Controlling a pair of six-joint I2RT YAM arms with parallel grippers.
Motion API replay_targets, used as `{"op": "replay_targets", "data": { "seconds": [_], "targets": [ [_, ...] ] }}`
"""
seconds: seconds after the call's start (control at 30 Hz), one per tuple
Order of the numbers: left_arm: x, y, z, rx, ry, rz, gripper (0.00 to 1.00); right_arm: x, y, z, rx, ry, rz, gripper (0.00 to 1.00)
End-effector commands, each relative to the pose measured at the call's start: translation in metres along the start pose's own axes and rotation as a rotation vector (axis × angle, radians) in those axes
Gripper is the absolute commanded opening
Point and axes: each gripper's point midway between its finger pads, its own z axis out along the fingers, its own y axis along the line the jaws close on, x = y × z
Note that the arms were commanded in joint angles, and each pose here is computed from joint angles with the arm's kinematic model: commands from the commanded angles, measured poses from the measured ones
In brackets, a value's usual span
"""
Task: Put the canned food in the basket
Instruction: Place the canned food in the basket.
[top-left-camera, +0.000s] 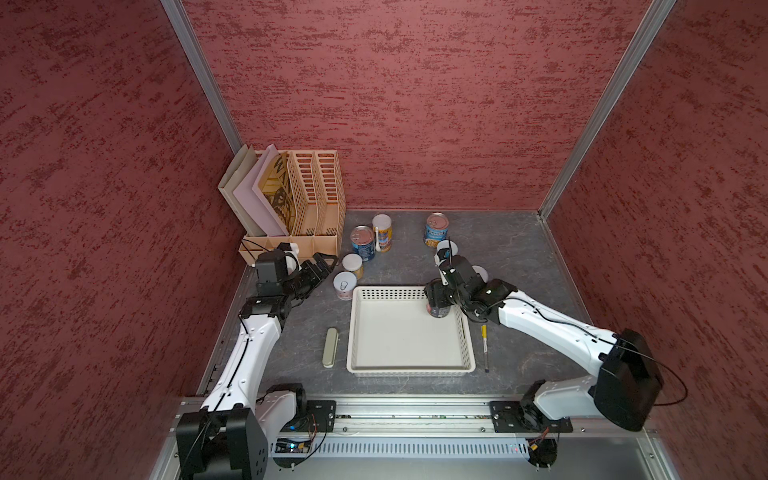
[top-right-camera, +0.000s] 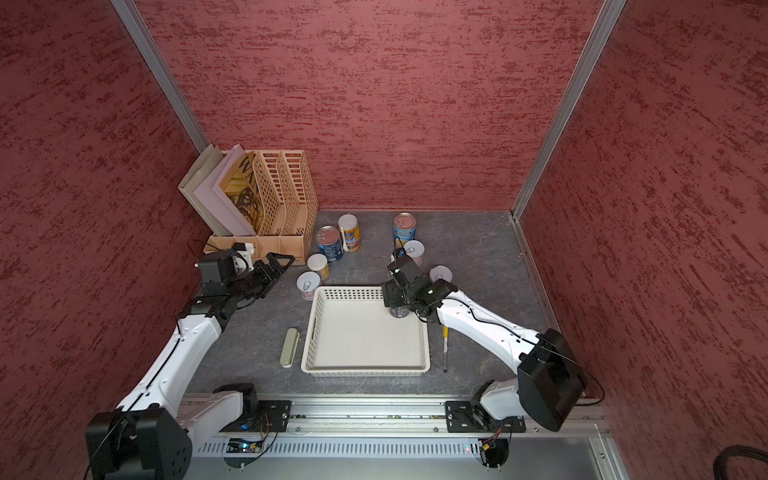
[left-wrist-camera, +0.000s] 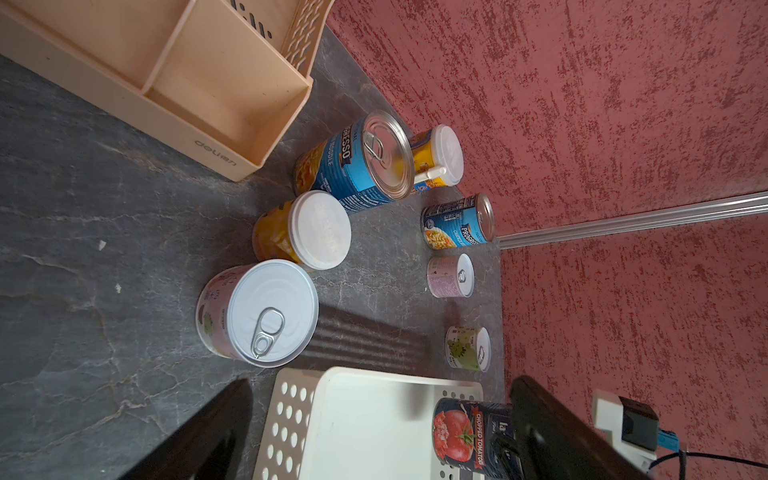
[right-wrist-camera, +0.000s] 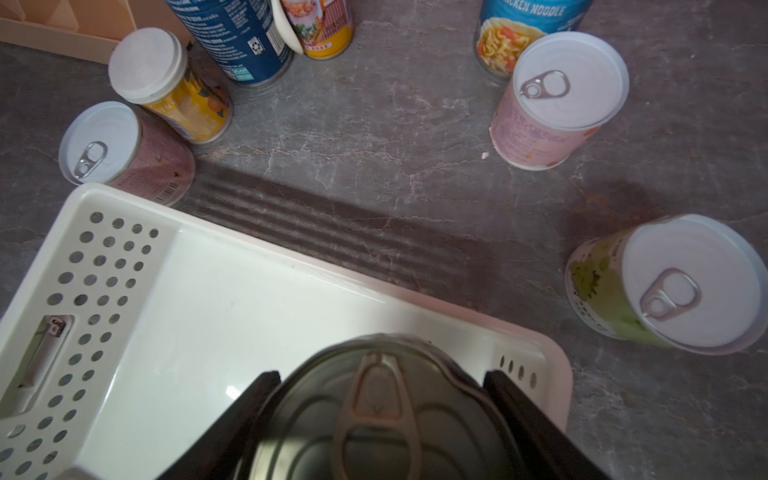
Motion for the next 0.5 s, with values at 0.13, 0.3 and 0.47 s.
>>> {"op": "replay_targets", "data": {
  "seconds": [0.13,0.3,0.47],
  "targets": [
    [-0.005,-0.011,-0.003,0.028,-0.020,0.034,1.00,-0.031,0.000,0.005,0.038,-0.139,0.001,0.15],
    [-0.003,-0.012,-0.002,0.028,-0.015,0.036,1.00,-0.024,-0.003,0.022,0.071,-0.114,-0.014,0.16],
    [-0.004,-0.012,-0.002,0.027,-0.016,0.036,1.00,-0.022,-0.006,0.029,0.099,-0.100,-0.023,0.16]
  ]
}}
